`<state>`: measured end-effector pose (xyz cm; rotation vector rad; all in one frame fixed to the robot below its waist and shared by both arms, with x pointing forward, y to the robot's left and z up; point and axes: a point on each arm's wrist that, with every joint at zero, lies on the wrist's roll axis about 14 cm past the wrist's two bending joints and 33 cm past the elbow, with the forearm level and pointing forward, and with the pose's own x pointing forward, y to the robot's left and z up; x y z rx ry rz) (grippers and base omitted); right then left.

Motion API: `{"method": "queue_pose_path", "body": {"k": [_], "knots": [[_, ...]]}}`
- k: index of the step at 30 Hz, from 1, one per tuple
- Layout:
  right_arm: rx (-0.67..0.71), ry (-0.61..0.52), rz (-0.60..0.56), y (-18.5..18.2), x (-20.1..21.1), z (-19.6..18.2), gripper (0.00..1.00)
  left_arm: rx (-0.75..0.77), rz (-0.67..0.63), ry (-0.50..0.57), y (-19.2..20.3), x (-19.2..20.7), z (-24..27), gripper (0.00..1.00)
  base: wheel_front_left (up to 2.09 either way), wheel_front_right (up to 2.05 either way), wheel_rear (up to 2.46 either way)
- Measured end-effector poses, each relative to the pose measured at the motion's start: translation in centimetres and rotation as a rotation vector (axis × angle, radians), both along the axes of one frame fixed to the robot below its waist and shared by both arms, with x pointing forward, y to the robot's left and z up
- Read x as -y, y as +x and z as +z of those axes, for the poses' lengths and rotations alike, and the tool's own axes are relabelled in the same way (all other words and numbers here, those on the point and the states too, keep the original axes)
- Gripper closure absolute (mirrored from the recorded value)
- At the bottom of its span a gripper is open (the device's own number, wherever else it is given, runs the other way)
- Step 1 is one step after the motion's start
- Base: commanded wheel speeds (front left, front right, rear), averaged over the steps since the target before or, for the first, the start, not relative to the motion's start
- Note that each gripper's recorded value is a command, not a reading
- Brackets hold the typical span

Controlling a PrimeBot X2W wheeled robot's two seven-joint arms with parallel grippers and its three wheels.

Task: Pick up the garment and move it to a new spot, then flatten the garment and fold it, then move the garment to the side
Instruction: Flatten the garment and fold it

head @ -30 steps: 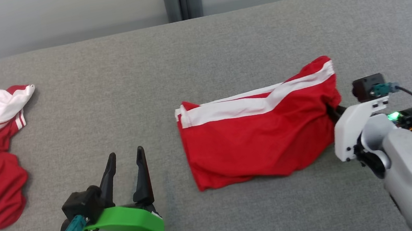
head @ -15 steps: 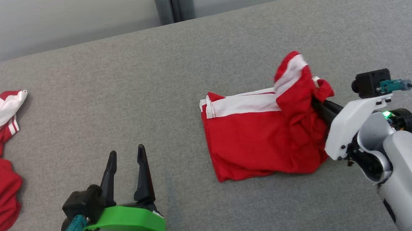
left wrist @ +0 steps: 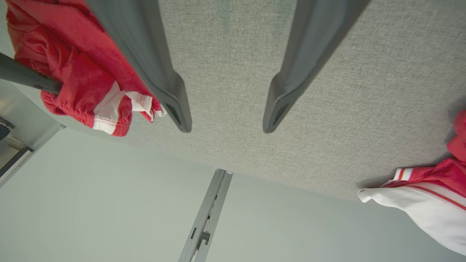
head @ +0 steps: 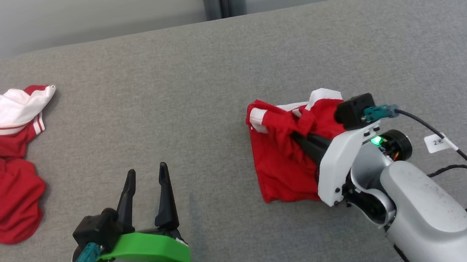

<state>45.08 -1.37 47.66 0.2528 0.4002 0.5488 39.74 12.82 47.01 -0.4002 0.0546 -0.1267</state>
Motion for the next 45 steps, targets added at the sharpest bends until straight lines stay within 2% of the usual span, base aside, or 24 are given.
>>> {"method": "queue_pose_path", "body": {"k": [6,8,9,16,22,31,39,45], "knots": [[-0.014,-0.075,0.095,-1.0,-2.6,-2.1,0.98,0.000,0.024,-0.003,-0.4,-0.8,0.1,0.00,0.00,0.00,0.00],[-0.005,-0.099,0.112,-1.2,-3.0,-2.5,0.55,0.000,0.028,-0.002,-0.5,-0.9,0.1,0.00,0.00,0.00,0.00],[0.000,-0.106,0.119,-1.3,-3.1,-2.6,0.00,0.000,0.031,-0.002,-0.5,-1.0,0.1,0.00,0.00,0.00,0.00],[0.064,-0.110,0.151,-2.2,-4.0,-2.0,0.00,0.011,0.022,-0.005,-0.6,-0.6,0.5,0.00,0.00,0.00,0.00],[0.188,-0.105,0.090,-1.6,-2.4,0.3,0.00,0.028,-0.016,-0.009,-0.6,0.6,1.0,0.00,0.00,0.00,0.00],[0.394,-0.098,-0.119,0.0,3.7,5.6,0.00,0.079,-0.082,0.000,-0.1,2.7,2.7,0.00,0.00,0.00,0.00],[0.488,-0.126,-0.315,-1.3,10.1,7.2,0.00,0.127,-0.082,-0.008,-0.3,2.8,4.3,0.00,0.00,0.00,0.00],[0.506,-0.127,-0.429,-3.8,13.8,6.3,0.00,0.111,-0.047,-0.014,-1.5,1.8,3.7,0.00,0.00,0.00,0.00]]}}
